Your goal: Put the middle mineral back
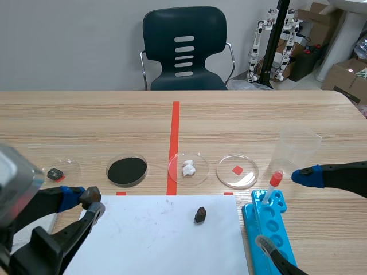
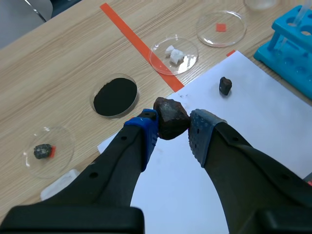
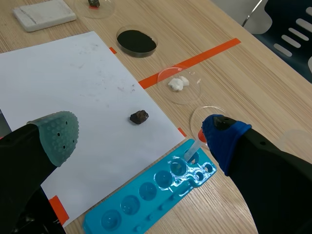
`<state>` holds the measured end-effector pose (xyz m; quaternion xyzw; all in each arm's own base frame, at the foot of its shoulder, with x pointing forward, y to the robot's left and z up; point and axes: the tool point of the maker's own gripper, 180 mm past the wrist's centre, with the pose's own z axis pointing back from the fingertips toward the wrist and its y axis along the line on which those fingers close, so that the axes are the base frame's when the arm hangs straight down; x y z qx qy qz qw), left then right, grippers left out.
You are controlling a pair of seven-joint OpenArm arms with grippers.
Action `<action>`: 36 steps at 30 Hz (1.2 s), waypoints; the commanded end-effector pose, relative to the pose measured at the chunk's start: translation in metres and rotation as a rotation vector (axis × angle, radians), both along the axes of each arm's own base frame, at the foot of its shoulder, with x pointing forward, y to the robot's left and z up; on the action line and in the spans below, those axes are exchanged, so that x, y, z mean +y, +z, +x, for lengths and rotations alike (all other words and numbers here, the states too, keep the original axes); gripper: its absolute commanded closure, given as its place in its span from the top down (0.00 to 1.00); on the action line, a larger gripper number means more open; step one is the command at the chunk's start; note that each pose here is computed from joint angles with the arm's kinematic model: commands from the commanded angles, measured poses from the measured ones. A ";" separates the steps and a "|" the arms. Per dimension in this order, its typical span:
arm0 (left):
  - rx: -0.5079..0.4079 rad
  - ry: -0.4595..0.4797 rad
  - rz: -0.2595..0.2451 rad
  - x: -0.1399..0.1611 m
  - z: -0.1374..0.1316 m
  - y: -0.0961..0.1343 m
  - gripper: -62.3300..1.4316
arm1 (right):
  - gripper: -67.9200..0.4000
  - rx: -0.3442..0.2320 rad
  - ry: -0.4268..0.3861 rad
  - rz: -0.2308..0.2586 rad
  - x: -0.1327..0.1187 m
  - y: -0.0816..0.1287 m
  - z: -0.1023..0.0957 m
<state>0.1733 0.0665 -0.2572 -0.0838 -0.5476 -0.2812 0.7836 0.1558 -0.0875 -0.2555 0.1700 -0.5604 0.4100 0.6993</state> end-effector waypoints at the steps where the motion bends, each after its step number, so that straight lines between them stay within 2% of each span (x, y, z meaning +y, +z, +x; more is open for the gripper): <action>1: -0.002 0.014 -0.023 -0.002 0.008 0.000 0.12 | 0.78 -0.009 -0.001 0.019 0.002 0.004 0.001; 8: 0.114 -0.004 -0.036 -0.016 0.025 -0.032 0.12 | 0.78 -0.009 -0.001 0.019 0.002 0.004 0.001; 12: 0.218 -0.019 -0.102 -0.034 0.035 -0.048 0.12 | 0.78 -0.009 -0.001 0.019 0.002 0.004 0.001; 14: 0.275 -0.027 -0.121 -0.043 0.041 -0.056 0.12 | 0.78 -0.009 -0.001 0.019 0.002 0.004 0.001; 17: 0.348 0.014 -0.139 -0.049 0.054 -0.067 0.12 | 0.78 -0.009 -0.001 0.019 0.002 0.004 0.001; 23: 0.469 0.198 -0.112 -0.039 0.085 -0.090 0.12 | 0.78 -0.009 -0.001 0.019 0.002 0.004 0.001; 26: 0.517 0.261 -0.102 -0.036 0.098 -0.098 0.12 | 0.78 -0.009 -0.001 0.019 0.002 0.004 0.001; 36: 0.646 0.316 -0.064 -0.040 0.113 -0.121 0.12 | 0.78 -0.009 -0.001 0.019 0.002 0.004 0.001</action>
